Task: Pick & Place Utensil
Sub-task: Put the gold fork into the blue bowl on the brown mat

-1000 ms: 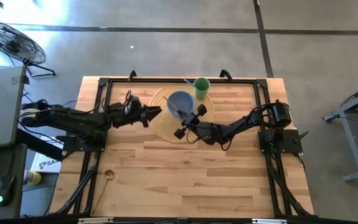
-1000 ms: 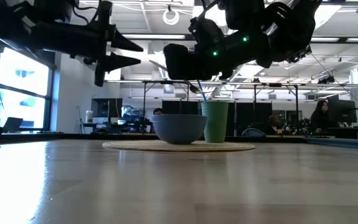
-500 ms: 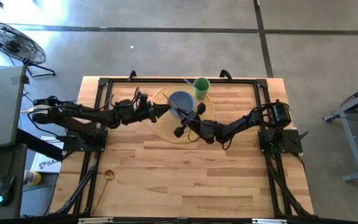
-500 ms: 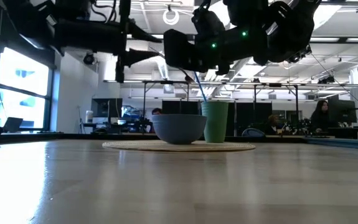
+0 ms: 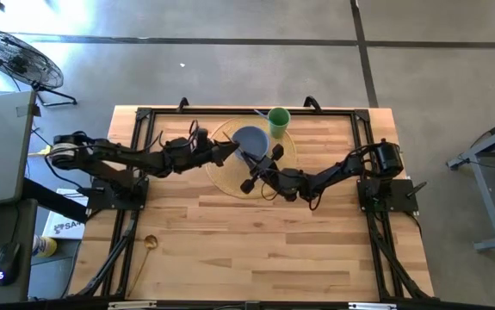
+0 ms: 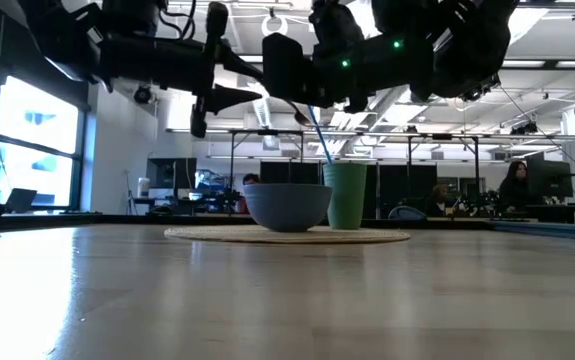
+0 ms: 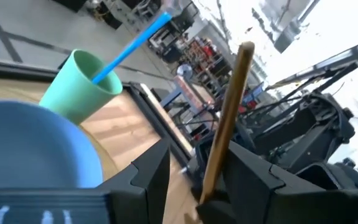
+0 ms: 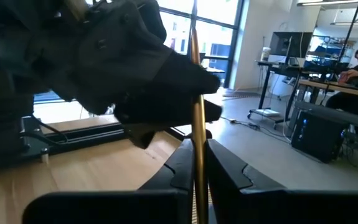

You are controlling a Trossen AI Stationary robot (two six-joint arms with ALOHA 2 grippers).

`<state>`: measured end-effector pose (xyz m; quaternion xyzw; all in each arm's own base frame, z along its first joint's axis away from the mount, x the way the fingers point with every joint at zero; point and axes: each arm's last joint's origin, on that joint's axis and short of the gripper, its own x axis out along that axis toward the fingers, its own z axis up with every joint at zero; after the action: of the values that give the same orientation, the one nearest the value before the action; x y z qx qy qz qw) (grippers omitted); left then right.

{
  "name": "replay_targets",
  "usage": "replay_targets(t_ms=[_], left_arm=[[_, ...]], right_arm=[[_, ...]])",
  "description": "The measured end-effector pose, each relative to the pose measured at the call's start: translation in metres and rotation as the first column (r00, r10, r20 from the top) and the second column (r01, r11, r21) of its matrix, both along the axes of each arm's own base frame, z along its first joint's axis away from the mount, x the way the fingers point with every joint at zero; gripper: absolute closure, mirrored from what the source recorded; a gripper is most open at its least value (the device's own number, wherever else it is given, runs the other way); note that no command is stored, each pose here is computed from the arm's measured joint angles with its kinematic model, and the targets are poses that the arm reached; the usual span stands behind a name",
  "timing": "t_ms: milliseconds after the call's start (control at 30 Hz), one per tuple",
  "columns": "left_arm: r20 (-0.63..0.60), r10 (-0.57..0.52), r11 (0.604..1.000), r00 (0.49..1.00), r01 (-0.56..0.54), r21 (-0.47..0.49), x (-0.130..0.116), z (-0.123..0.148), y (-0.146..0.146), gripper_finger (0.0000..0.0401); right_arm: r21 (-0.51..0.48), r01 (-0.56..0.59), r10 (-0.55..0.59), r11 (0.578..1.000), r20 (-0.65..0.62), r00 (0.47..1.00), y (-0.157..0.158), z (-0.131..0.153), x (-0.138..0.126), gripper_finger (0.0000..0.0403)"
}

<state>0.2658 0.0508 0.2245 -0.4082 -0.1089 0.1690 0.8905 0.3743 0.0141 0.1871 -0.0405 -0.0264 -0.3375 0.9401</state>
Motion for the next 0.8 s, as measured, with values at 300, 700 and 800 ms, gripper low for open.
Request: replay_targets(t_ms=[300,700,800], left_arm=[[0.015,0.012,1.000,1.000,-0.012,0.008,0.005,-0.006,0.001,0.0263],[0.036,0.024,1.000,0.999,-0.024,0.016,0.008,0.000,0.002,0.0263],[0.042,0.013,1.000,0.999,-0.014,0.021,0.013,0.004,0.002,0.0263]], right_arm=[[0.008,0.049,-0.049,0.999,0.002,0.999,-0.001,0.000,-0.001,0.0379],[0.031,0.006,-0.006,0.999,0.013,1.000,-0.004,-0.001,0.000,0.0379],[0.039,0.010,-0.010,0.999,0.007,1.000,-0.006,-0.002,0.001,0.0383]])
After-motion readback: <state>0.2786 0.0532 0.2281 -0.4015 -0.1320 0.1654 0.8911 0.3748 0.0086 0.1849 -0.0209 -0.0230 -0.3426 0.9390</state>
